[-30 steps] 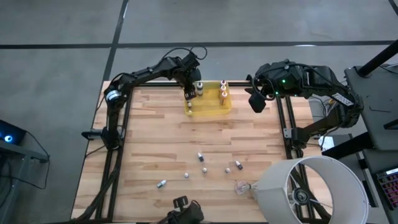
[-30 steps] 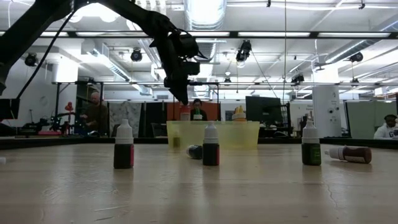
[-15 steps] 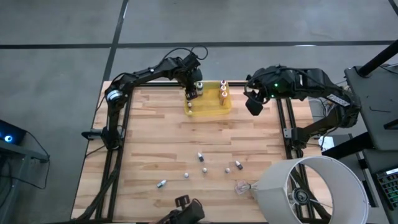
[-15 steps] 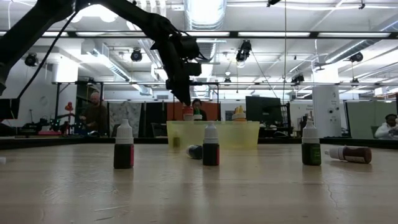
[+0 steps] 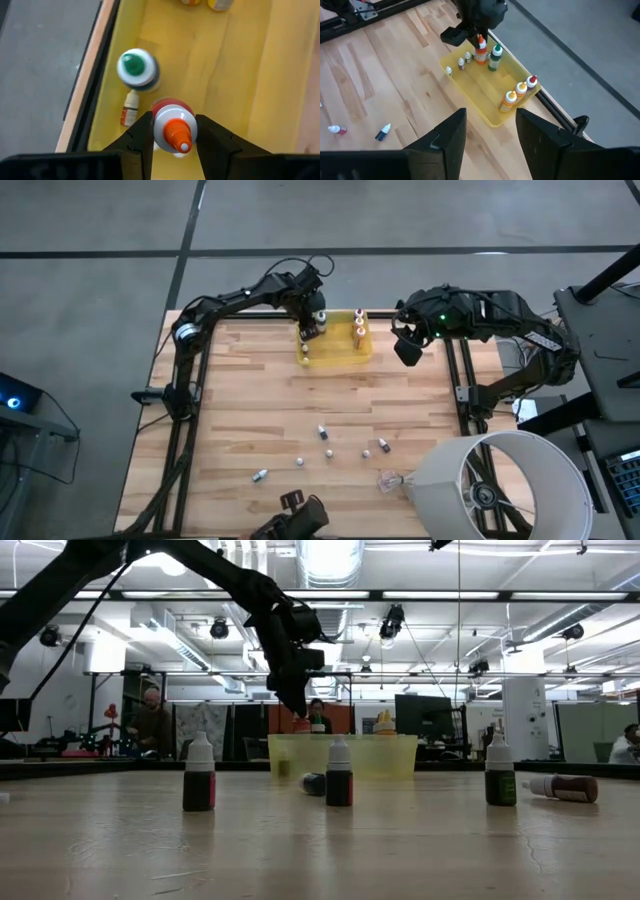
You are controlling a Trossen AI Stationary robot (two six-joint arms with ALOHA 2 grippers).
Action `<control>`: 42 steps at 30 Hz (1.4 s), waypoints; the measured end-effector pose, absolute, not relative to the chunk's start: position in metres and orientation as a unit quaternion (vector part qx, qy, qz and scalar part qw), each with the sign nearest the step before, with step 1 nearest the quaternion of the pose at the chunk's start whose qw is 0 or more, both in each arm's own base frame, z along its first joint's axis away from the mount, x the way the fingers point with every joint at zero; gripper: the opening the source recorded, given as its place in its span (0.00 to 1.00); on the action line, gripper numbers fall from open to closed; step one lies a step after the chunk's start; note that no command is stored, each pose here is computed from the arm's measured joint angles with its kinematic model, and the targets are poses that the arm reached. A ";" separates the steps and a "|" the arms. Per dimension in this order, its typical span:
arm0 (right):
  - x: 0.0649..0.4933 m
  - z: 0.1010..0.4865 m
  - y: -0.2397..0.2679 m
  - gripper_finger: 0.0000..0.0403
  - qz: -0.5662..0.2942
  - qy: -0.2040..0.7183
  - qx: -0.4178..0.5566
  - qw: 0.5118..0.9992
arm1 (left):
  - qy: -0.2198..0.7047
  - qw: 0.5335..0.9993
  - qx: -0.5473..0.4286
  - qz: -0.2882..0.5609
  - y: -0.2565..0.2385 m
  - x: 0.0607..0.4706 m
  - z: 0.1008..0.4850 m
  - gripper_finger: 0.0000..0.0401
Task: Pick & Place food coloring
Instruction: Put the large orange food coloring bottle into the yellow bin
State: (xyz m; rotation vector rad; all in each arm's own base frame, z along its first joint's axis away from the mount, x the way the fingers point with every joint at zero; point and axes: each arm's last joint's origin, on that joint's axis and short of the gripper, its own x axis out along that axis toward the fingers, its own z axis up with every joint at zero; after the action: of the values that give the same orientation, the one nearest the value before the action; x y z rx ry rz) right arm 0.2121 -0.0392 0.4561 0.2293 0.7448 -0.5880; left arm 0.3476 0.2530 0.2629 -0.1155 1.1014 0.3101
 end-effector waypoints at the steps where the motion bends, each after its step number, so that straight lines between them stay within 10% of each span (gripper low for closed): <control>1: 0.212 0.456 -0.039 0.41 -0.282 0.358 0.110 0.883 | 0.521 0.839 -0.056 0.149 0.255 0.346 0.263 0.24; 42: 0.212 0.456 -0.039 0.41 -0.282 0.357 0.111 0.883 | 0.535 0.827 -0.072 0.155 0.269 0.349 0.240 0.31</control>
State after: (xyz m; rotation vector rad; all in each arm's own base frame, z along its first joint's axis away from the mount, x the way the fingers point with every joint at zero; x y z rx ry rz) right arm 0.2119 -0.0393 0.4565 0.2304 0.7439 -0.5872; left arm 0.3486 0.2688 0.2397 -0.1529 1.1356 0.3301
